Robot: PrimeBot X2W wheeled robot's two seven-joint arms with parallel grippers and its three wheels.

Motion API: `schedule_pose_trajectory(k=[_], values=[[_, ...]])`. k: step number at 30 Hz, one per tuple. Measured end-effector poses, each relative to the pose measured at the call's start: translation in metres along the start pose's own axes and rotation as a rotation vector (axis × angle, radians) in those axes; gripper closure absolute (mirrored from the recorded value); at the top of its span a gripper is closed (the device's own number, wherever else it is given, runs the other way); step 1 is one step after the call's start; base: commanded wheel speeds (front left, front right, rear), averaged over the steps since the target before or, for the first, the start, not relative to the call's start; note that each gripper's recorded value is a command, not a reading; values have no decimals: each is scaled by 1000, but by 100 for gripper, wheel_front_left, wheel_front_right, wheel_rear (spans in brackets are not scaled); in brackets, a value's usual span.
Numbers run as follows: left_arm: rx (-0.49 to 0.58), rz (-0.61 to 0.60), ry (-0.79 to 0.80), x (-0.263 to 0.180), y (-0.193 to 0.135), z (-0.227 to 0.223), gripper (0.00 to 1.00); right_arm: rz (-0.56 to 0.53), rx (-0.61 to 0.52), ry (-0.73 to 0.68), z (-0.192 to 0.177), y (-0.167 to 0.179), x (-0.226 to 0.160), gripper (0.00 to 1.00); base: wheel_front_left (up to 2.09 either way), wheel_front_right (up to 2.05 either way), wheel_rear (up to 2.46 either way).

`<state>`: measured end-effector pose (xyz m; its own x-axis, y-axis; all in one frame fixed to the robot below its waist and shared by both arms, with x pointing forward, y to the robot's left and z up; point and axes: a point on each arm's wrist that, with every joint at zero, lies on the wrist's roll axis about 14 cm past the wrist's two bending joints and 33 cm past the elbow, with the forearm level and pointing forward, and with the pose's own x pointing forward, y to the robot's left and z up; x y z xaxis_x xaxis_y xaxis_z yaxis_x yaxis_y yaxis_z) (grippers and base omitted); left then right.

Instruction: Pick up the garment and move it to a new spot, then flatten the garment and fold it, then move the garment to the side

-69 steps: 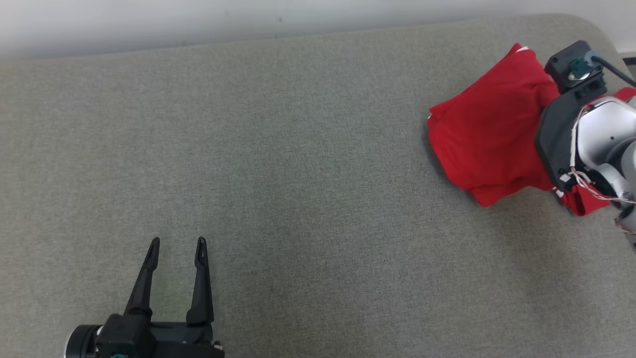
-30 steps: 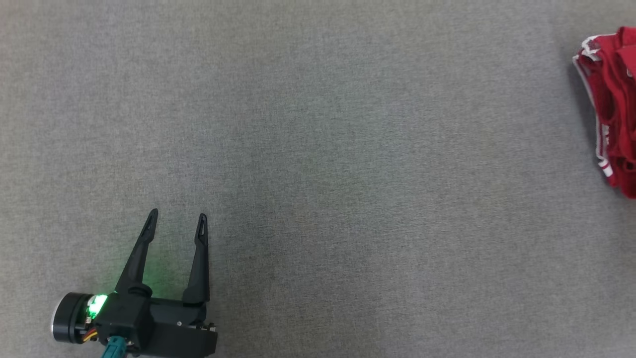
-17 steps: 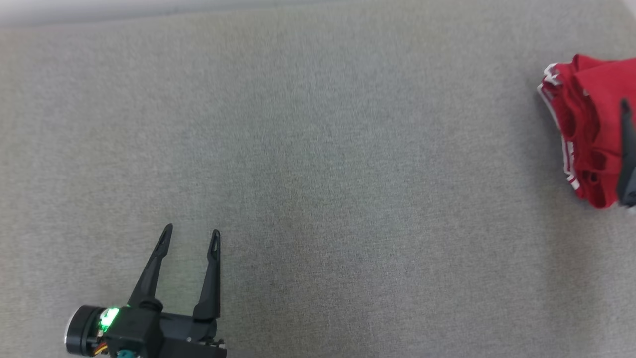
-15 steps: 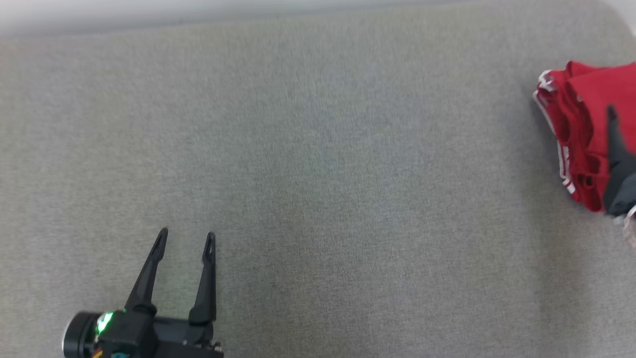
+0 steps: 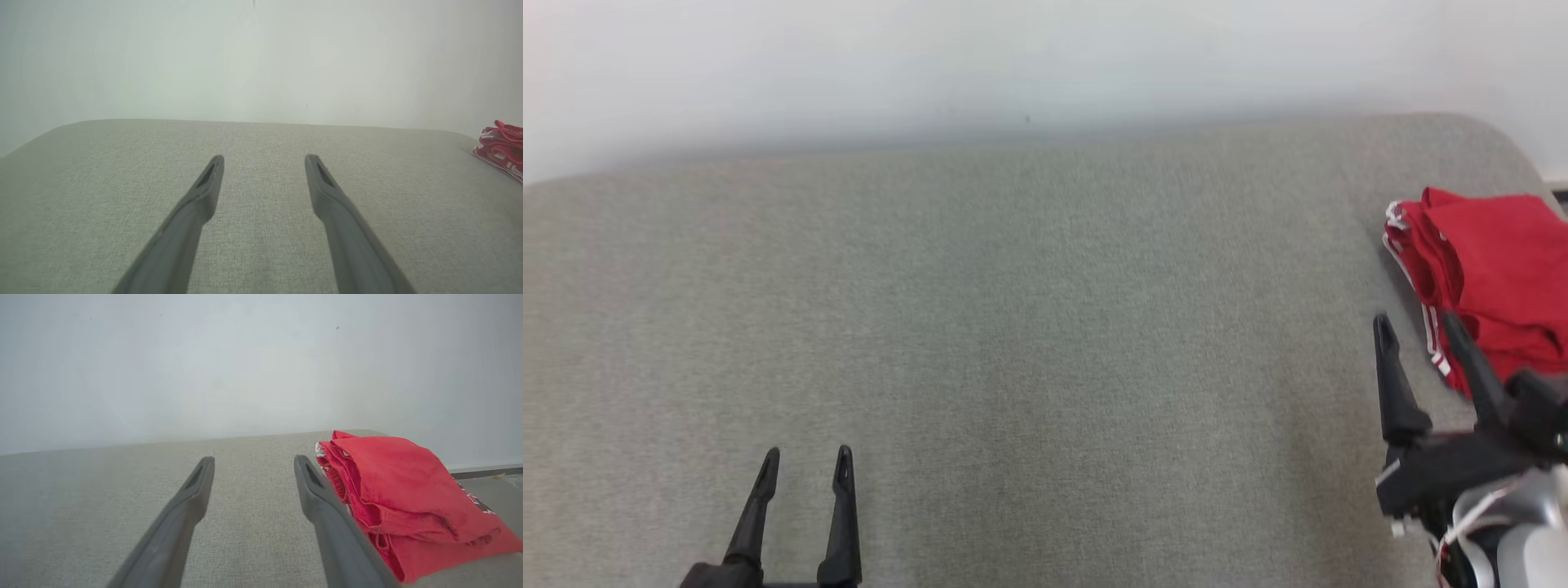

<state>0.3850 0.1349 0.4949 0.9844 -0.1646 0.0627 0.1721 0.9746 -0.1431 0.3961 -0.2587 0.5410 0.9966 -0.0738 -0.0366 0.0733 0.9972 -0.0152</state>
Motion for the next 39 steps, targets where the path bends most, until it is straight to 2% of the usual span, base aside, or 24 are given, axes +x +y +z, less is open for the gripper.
schedule_pose_trajectory(k=[7,15,27,39], values=[[-9,74,-23,-17,14,10,0,32,100,-79,6,20,-16,0,0,0,0],[-6,138,-22,-34,26,11,0,45,149,-99,-15,34,-31,0,0,0,0],[-8,180,-8,-48,34,7,0,92,145,-56,-49,58,-43,0,0,0,0],[8,168,4,-48,32,3,0,63,158,-55,-54,52,-49,0,0,0,0]])
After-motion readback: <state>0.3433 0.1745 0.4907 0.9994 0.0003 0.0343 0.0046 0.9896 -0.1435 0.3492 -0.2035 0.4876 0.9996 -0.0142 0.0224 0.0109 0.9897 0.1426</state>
